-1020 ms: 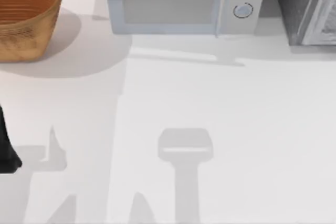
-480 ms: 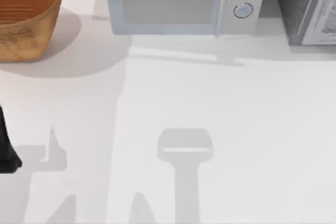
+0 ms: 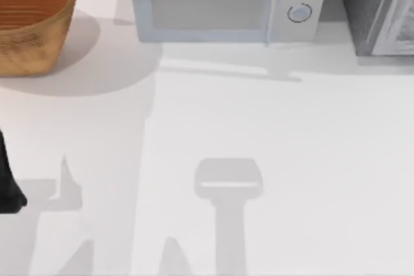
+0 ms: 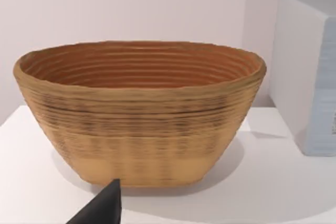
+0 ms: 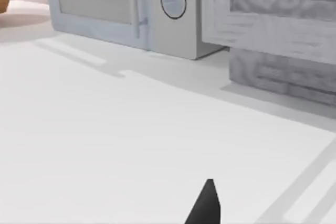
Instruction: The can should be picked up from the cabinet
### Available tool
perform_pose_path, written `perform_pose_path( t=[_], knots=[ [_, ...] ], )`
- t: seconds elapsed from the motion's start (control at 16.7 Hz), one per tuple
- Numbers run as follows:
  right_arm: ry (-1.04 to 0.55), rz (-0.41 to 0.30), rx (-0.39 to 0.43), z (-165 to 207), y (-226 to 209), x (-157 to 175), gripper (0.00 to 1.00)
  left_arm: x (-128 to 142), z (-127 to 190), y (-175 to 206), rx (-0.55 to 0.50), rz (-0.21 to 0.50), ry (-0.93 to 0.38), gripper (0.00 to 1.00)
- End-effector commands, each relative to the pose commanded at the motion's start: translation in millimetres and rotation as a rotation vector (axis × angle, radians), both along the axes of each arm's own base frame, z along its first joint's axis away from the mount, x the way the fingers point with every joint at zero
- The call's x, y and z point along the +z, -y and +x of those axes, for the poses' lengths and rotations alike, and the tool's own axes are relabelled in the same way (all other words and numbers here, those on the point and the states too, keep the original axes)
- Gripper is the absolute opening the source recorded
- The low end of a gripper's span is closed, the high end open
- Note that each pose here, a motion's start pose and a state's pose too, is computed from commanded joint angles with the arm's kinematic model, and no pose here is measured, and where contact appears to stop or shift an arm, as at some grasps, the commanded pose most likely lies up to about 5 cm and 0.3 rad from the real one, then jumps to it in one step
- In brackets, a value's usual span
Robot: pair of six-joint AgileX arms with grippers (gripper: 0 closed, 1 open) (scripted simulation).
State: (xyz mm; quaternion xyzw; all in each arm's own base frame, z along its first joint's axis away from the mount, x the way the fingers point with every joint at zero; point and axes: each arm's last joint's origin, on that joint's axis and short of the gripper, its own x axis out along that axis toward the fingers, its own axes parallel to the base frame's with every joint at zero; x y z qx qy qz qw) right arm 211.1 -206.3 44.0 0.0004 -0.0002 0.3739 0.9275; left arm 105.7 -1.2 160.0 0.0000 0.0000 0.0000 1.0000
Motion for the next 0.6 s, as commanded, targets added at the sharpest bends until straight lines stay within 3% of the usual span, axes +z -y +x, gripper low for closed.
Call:
perform_pose_path(
  t=[0.24, 0.6],
  knots=[
    [0.0, 0.0, 0.0, 0.0, 0.0, 0.0, 0.98, 0.0, 0.0, 0.0, 0.0, 0.0, 0.0, 1.0],
    [0.0, 0.0, 0.0, 0.0, 0.0, 0.0, 1.0, 0.0, 0.0, 0.0, 0.0, 0.0, 0.0, 1.0]
  ],
)
